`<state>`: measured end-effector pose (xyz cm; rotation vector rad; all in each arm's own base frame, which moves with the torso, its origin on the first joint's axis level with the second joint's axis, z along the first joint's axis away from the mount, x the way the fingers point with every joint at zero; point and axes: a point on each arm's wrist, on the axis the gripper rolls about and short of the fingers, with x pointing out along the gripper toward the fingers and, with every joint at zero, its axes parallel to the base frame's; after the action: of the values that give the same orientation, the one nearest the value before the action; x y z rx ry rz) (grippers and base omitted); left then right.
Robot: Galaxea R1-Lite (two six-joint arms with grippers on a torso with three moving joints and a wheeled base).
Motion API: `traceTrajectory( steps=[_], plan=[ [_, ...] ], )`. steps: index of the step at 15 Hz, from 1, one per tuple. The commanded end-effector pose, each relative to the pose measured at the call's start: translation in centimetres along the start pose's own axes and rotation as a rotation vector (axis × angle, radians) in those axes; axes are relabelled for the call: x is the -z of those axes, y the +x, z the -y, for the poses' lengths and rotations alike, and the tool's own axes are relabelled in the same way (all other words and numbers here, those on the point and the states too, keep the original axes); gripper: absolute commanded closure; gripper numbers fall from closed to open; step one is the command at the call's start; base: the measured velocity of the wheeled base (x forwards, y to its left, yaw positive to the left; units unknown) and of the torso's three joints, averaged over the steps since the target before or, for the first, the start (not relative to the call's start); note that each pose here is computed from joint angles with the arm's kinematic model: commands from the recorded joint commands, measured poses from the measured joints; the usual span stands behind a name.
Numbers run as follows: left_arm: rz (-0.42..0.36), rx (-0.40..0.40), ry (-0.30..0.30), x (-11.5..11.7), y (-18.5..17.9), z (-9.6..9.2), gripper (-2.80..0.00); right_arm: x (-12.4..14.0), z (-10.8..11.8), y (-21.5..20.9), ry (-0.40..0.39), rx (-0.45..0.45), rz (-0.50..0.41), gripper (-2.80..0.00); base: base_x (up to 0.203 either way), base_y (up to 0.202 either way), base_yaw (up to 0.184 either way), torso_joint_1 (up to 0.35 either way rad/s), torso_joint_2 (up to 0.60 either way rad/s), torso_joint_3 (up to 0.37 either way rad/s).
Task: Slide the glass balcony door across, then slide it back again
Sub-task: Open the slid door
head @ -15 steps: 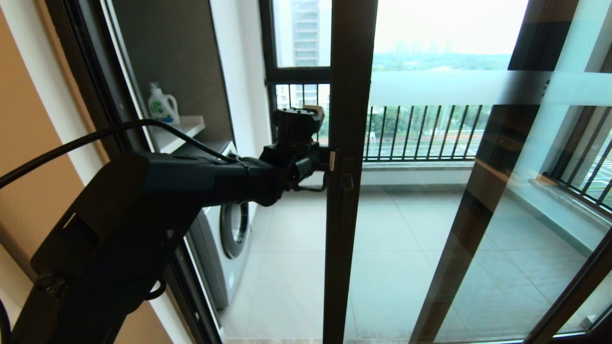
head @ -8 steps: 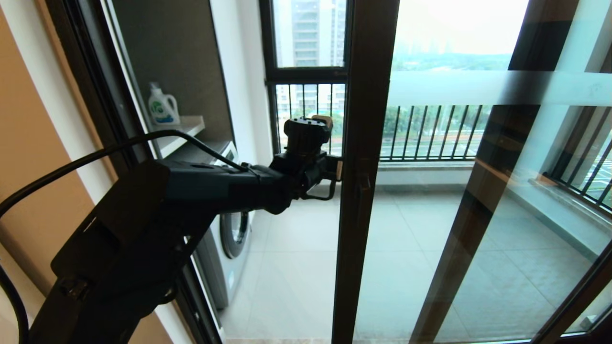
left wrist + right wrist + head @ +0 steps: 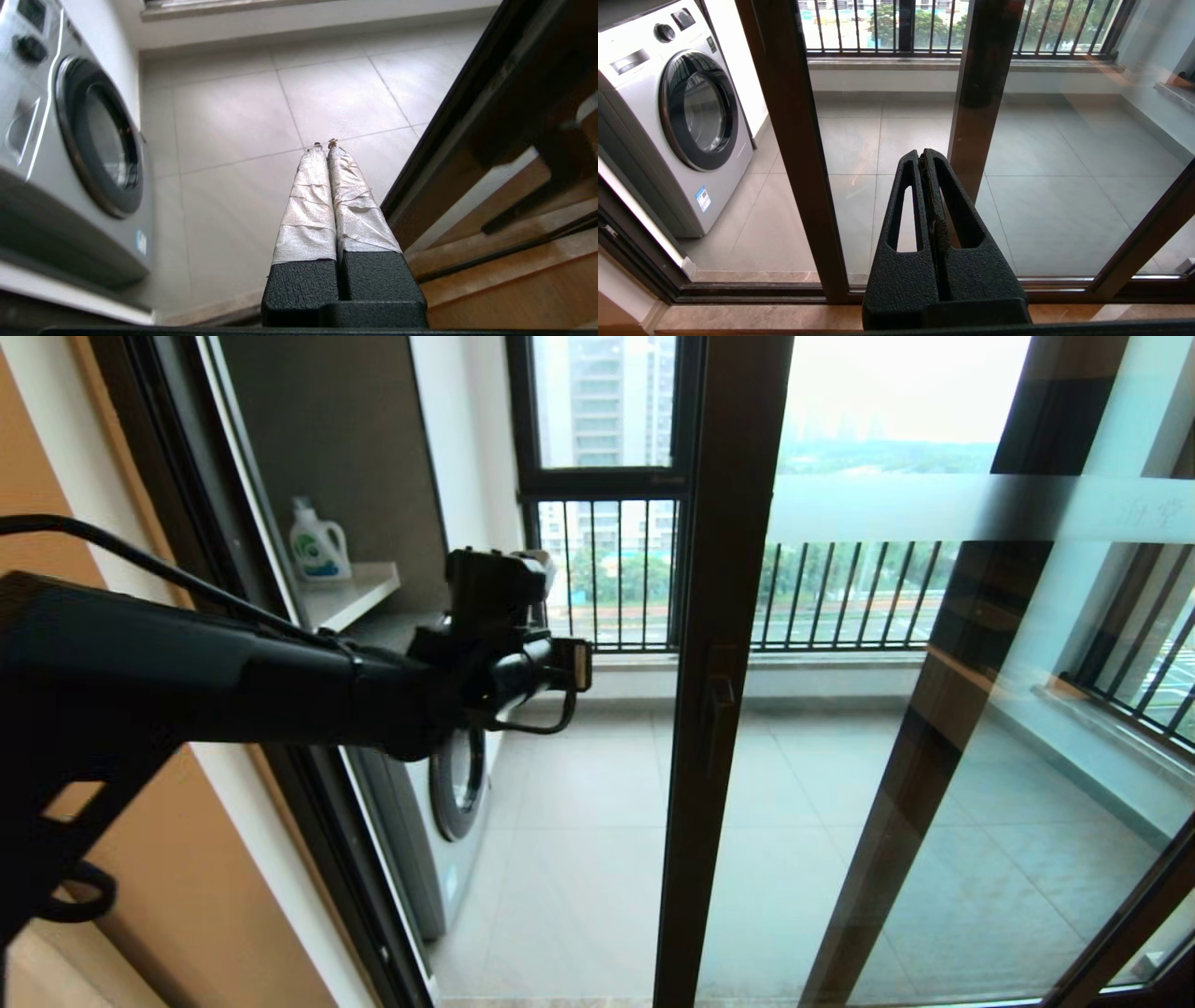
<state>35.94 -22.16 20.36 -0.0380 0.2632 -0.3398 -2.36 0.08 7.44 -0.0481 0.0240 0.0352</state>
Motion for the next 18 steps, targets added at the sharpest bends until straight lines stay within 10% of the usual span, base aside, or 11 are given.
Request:
traceTrajectory(
  steps=[1, 11, 14, 18],
  plan=[
    [0.038, -0.025, -0.023, -0.9, -7.4, -2.4, 0.00, 0.0, 0.0, 0.0, -0.001, 0.000, -0.001, 0.00, 0.000, 0.000, 0.000, 0.000, 0.00, 0.000],
    [0.409, -0.359, -0.082, 0.5, -35.5, -9.7, 0.00, 0.0, 0.0, 0.0, -0.001, -0.001, -0.001, 0.00, 0.000, 0.000, 0.000, 0.000, 0.00, 0.000],
    [0.497, -0.532, -0.015, 3.4, -40.2, -9.8, 0.00, 0.0, 0.0, 0.0, -0.001, -0.001, -0.001, 0.00, 0.000, 0.000, 0.000, 0.000, 0.00, 0.000],
    [0.505, -0.567, 0.110, 10.9, -42.3, -9.2, 0.00, 0.0, 0.0, 0.0, -0.002, 0.000, -0.001, 0.00, 0.000, 0.000, 0.000, 0.000, 0.00, 0.000]
  ],
)
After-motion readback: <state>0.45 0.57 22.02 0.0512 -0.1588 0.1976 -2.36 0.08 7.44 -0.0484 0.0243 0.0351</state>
